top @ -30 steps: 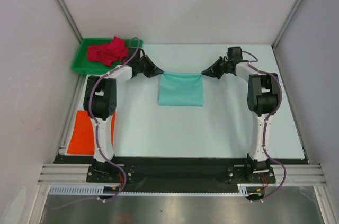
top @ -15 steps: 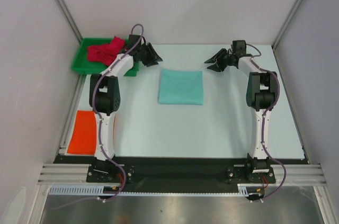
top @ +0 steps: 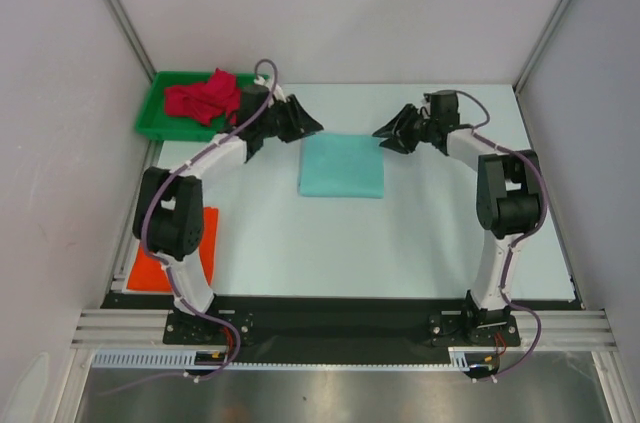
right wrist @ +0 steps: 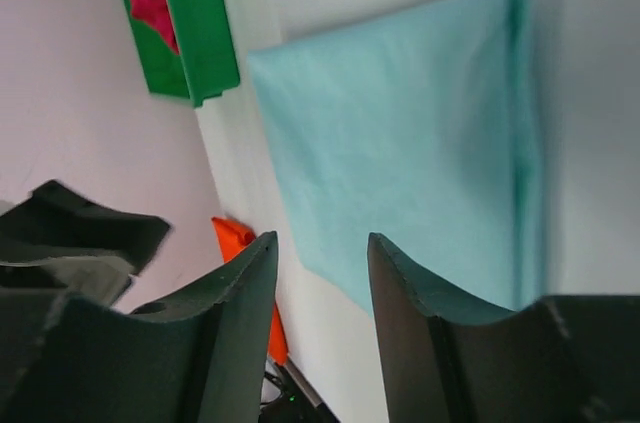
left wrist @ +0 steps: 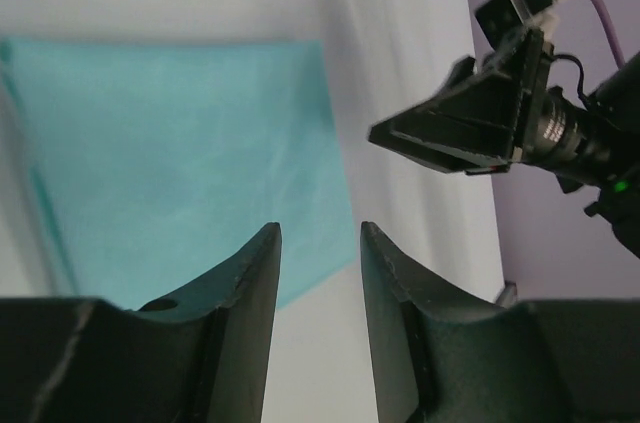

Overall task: Fold and stack the t-shirts
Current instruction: Fold the tshirt

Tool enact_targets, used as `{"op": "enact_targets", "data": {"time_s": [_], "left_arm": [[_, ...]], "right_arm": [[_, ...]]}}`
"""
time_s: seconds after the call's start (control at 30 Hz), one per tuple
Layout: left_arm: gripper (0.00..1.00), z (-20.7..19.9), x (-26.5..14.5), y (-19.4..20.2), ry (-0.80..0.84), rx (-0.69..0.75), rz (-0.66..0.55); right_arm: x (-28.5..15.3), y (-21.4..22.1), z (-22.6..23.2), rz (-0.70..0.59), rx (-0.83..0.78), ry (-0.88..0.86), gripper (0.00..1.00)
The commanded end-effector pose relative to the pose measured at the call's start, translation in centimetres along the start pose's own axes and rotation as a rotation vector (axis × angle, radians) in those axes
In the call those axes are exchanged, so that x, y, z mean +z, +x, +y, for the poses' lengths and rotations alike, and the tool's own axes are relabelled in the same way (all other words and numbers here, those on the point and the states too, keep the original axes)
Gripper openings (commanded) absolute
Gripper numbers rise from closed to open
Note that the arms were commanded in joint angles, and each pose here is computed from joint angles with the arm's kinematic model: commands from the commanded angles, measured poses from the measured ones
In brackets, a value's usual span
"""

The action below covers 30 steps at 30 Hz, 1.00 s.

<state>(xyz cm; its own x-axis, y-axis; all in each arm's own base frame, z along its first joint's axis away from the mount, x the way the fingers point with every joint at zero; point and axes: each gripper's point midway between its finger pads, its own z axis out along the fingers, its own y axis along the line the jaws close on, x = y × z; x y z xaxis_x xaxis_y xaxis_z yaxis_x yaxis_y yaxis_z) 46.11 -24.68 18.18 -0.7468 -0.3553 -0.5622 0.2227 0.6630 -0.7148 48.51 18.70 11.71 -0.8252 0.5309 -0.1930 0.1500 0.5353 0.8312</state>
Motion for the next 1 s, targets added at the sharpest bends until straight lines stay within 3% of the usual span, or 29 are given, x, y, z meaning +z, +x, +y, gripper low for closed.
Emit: {"op": "enact_targets", "data": {"time_s": [0.0, 0.2, 0.47, 0.77, 0.97], "left_arm": [[0.42, -2.2, 1.8, 2.9, 0.186, -0.070, 0.008], [0.40, 0.7, 5.4, 2.9, 0.275, -0.135, -0.066], [0.38, 6.0, 9.5, 0.0, 0.217, -0.205, -0.114], [0.39, 13.0, 12.4, 0.9, 0.048, -0.296, -0.064], [0.39, 14.4, 13.9, 0.9, 0.023, -0.297, -0.015]], "right_arm": [[1.6, 1.0, 4.5, -0.055, 0.010, -0.230, 0.46], [7.0, 2.1, 2.9, -0.022, 0.076, -0.301, 0.20], [10.1, -1.3, 0.3, -0.087, 0.118, -0.276, 0.20], [11.2, -3.9, -5.1, -0.113, 0.193, -0.173, 0.21], [11.4, -6.3, -7.8, -0.145, 0.238, -0.107, 0.22]]}}
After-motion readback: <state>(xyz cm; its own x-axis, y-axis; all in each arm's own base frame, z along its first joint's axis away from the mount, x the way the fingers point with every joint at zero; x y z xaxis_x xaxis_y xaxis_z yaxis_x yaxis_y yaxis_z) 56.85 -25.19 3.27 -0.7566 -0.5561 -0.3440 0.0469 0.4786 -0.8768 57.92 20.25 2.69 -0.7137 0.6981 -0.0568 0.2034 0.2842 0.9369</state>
